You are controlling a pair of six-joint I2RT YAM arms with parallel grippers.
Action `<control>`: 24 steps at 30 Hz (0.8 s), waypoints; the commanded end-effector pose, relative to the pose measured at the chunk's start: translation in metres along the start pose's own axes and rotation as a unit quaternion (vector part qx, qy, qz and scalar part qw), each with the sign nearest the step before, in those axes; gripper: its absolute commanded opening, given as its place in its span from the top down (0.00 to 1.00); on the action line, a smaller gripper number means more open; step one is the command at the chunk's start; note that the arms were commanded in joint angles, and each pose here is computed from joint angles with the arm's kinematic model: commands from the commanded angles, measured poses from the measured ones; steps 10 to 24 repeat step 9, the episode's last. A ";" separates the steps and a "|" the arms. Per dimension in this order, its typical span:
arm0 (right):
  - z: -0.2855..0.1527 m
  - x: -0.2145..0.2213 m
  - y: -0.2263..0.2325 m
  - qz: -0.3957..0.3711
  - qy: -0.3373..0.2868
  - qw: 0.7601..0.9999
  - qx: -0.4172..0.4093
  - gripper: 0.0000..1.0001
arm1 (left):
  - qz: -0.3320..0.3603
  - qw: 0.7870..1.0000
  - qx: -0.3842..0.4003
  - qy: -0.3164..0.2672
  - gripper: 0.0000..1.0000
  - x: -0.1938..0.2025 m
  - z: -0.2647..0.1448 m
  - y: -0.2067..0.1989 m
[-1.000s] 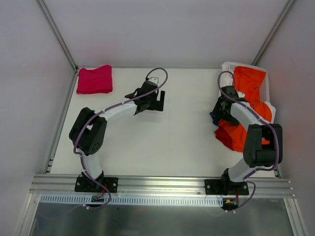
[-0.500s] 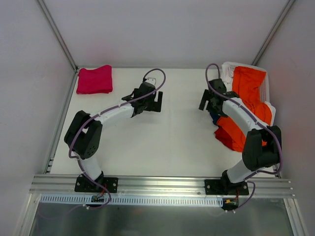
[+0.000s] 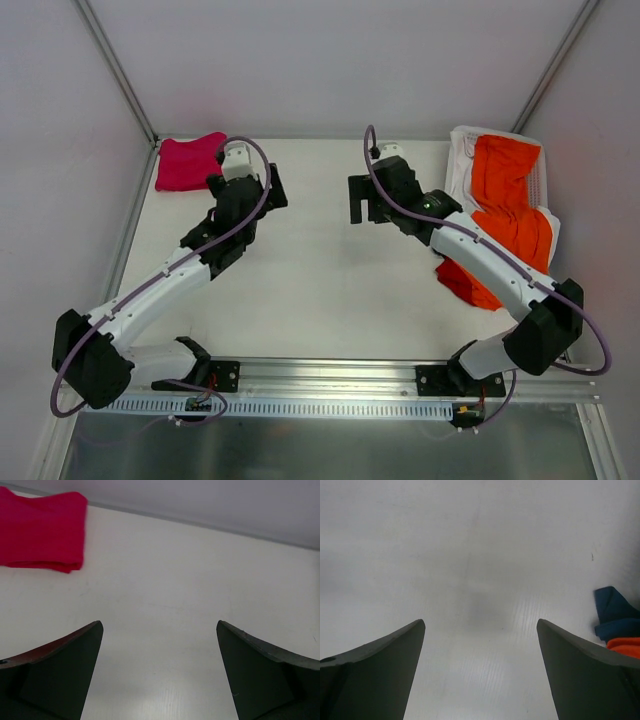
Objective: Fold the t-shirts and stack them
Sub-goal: Put the neatly folded tshirt into the corner of the board with the left arm
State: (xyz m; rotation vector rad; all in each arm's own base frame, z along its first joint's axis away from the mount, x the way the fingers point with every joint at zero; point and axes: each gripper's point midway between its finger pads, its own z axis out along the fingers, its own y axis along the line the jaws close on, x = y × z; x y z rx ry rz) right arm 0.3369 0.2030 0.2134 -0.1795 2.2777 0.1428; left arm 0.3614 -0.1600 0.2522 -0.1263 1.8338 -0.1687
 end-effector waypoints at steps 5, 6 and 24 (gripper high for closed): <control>-0.027 -0.016 0.023 -0.050 -0.056 0.996 -0.039 0.01 | -0.010 0.988 -0.145 -0.042 0.01 -0.012 -0.007 0.050; -0.028 -0.016 0.022 -0.047 -0.060 0.996 -0.035 0.01 | -0.006 0.989 -0.144 -0.032 0.01 -0.007 -0.008 0.051; -0.033 -0.018 0.015 -0.043 -0.070 0.996 -0.021 0.01 | -0.012 0.991 -0.133 -0.027 0.01 -0.005 -0.008 0.047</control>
